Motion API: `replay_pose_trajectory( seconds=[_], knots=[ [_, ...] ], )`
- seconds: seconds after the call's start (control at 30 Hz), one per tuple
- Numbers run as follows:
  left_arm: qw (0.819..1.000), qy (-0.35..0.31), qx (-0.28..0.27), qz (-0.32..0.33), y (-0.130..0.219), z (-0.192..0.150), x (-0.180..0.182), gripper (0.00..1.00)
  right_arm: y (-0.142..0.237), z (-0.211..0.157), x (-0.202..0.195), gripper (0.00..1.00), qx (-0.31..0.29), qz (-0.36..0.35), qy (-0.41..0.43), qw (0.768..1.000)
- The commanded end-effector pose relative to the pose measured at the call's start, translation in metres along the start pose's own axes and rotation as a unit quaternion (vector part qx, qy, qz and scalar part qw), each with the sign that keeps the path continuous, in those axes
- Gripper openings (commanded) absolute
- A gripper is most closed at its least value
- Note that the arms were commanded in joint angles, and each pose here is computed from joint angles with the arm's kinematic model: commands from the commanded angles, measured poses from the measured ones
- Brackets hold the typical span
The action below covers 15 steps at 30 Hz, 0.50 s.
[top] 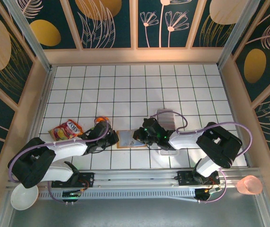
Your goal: Put the credit cards into the card holder
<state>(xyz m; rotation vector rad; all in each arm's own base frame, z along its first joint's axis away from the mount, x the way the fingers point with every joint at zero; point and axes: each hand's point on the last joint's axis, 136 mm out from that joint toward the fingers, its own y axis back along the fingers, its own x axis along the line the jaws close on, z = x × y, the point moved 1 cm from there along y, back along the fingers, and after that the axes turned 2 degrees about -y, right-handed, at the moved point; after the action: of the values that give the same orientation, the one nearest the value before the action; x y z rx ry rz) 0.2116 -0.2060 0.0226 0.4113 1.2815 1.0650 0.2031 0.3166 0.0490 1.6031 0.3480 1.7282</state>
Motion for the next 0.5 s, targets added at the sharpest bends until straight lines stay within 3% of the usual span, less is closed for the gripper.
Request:
replay_pose_trajectory(
  seconds=[0.0, 0.47],
  knots=[
    [0.999, 0.007, 0.027, 0.021, -0.002, -0.016, 0.014, 0.00, -0.003, -0.007, -0.012, 0.00, 0.008, -0.023, 0.005, 1.000],
    [0.999, 0.004, 0.030, 0.020, -0.002, -0.019, 0.014, 0.00, -0.006, -0.008, 0.004, 0.00, 0.001, 0.041, -0.019, 0.999]
  ],
)
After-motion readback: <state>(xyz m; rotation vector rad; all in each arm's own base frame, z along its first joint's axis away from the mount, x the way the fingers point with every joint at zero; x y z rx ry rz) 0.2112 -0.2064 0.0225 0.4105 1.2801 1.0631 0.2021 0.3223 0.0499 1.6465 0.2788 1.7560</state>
